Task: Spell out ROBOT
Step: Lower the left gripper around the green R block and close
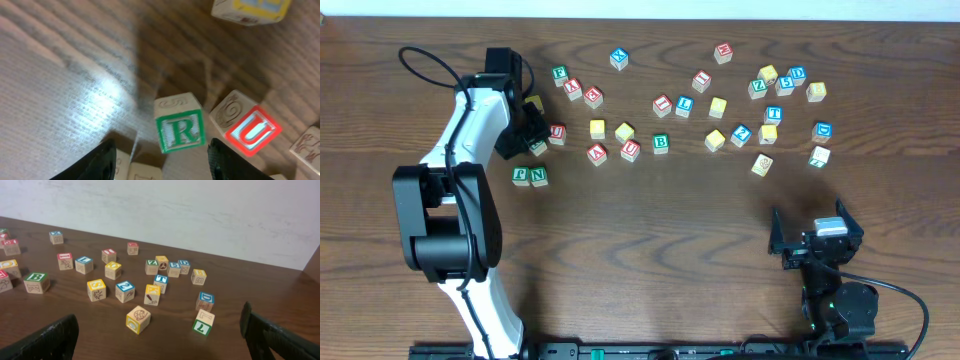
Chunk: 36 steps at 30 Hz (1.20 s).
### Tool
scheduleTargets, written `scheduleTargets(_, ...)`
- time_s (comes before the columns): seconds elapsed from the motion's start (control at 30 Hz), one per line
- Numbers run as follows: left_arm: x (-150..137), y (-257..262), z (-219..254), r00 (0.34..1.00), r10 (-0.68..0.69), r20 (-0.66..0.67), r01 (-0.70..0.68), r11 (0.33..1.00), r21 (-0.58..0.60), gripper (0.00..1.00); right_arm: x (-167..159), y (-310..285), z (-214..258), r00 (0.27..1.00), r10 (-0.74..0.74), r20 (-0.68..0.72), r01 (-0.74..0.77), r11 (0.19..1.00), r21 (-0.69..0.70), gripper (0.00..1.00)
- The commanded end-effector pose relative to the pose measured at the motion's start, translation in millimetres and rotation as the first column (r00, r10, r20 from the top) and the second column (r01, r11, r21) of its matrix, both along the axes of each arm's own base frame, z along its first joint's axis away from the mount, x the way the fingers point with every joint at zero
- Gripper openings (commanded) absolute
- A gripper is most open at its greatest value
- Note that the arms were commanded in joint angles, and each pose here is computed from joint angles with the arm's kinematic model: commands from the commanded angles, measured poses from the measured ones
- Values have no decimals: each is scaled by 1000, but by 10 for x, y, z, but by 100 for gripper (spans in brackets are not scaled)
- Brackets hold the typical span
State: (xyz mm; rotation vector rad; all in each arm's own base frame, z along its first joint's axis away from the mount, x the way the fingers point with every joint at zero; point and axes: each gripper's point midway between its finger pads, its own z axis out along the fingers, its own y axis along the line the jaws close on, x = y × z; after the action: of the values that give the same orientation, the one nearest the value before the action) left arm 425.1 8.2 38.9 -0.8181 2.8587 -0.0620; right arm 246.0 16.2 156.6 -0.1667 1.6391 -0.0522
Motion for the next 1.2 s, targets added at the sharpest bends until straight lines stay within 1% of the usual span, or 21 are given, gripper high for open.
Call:
scheduleTargets(0.0,25,-102,-35,1000,-19,5,19,1000,-15,58,-1,-7,-10,1000,-2,-3,2,1000,8,99)
scheduleTargets(0.2,37,-205,-44,999,-43,9,43,999,-14,58,-1,-7,-10,1000,-2,-3,2,1000,8,99)
scheduleTargets(0.4,29,-190,-53,999,-41,6,41,999,-6,57,-1,-7,-10,1000,-2,-3,2,1000,8,99)
scheduleTargets(0.43,28,-183,-54,999,-39,5,39,999,-3,57,-1,-7,-11,1000,-2,-4,2,1000,8,99)
scheduleTargets(0.47,0,-113,-57,1000,-2,-6,3,999,32,57,-1,-7,-10,1000,-2,-3,2,1000,8,99)
scheduleTargets(0.5,-16,-92,-59,1000,10,-12,-10,999,42,57,-1,-7,-10,1000,-2,-3,2,1000,8,99)
scheduleTargets(0.6,-46,-84,-80,1000,14,-23,-13,999,47,57,-1,-7,-11,1000,-2,-4,2,1000,8,99)
scheduleTargets(0.67,-75,-65,-108,999,39,-29,-37,998,54,57,-1,-7,-11,1000,-2,-4,2,1000,8,99)
scheduleTargets(0.87,-79,-66,-172,998,40,-38,-38,998,54,57,-1,-7,-10,1000,-2,-3,2,1000,8,99)
scheduleTargets(1.17,-12,-67,-227,999,40,-21,-39,998,53,57,-1,-7,-10,1000,-2,-3,2,1000,8,99)
